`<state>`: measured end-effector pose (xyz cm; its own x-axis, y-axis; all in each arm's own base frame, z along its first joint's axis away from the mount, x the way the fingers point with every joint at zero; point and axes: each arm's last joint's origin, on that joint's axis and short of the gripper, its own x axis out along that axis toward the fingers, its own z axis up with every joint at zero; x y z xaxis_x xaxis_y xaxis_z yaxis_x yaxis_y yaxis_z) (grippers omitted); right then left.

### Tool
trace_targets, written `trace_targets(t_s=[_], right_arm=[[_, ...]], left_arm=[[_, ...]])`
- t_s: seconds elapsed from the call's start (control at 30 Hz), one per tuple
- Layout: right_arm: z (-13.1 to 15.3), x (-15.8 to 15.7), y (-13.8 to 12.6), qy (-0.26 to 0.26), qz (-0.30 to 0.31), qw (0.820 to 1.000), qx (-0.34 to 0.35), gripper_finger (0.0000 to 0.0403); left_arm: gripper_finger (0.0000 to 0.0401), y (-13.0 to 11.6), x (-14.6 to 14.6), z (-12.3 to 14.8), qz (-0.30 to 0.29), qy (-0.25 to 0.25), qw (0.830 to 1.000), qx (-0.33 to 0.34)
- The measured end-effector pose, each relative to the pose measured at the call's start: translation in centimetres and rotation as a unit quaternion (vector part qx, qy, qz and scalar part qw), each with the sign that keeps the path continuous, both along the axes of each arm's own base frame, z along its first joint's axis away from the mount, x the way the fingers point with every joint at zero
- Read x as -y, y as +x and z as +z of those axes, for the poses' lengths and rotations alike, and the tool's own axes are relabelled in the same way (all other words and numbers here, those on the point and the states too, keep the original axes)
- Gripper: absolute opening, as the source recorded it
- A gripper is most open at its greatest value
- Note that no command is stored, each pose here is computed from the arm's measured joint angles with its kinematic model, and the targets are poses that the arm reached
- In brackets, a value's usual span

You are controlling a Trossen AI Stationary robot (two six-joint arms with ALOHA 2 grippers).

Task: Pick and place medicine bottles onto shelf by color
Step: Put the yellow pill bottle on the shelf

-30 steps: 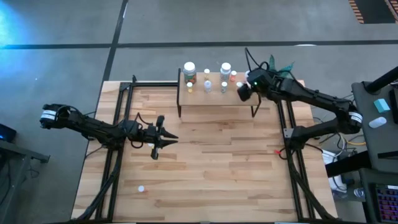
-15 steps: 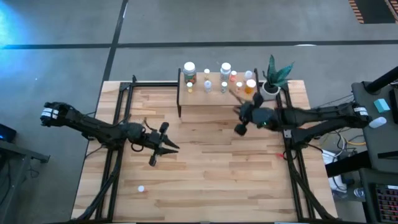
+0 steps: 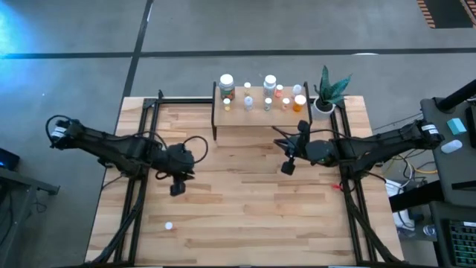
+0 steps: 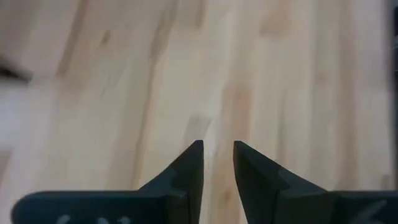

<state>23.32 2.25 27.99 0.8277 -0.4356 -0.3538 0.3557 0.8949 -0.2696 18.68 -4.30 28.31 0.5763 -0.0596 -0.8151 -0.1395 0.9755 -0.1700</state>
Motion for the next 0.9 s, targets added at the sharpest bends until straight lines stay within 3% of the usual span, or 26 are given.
trace_targets(t_s=[0.3,0.5,0.77,0.9], right_arm=[[0.0,0.0,0.0,-0.003,0.001,1.000,-0.001,0.0013],[0.0,0.0,0.0,-0.002,0.001,1.000,0.001,0.0013],[0.0,0.0,0.0,-0.003,0.001,1.000,0.001,0.0013],[0.0,0.0,0.0,-0.003,0.001,1.000,0.000,0.0013]], left_arm=[[0.0152,-1.0,-0.4,-2.3,0.043,0.045,0.983,-0.170],[0.0210,0.1,-0.2,-3.8,-0.010,0.096,0.973,-0.210],[0.0221,-0.5,-0.6,-6.7,-0.029,0.116,0.958,-0.262],[0.0221,-0.4,-0.6,-7.4,-0.029,0.111,0.966,-0.231]])
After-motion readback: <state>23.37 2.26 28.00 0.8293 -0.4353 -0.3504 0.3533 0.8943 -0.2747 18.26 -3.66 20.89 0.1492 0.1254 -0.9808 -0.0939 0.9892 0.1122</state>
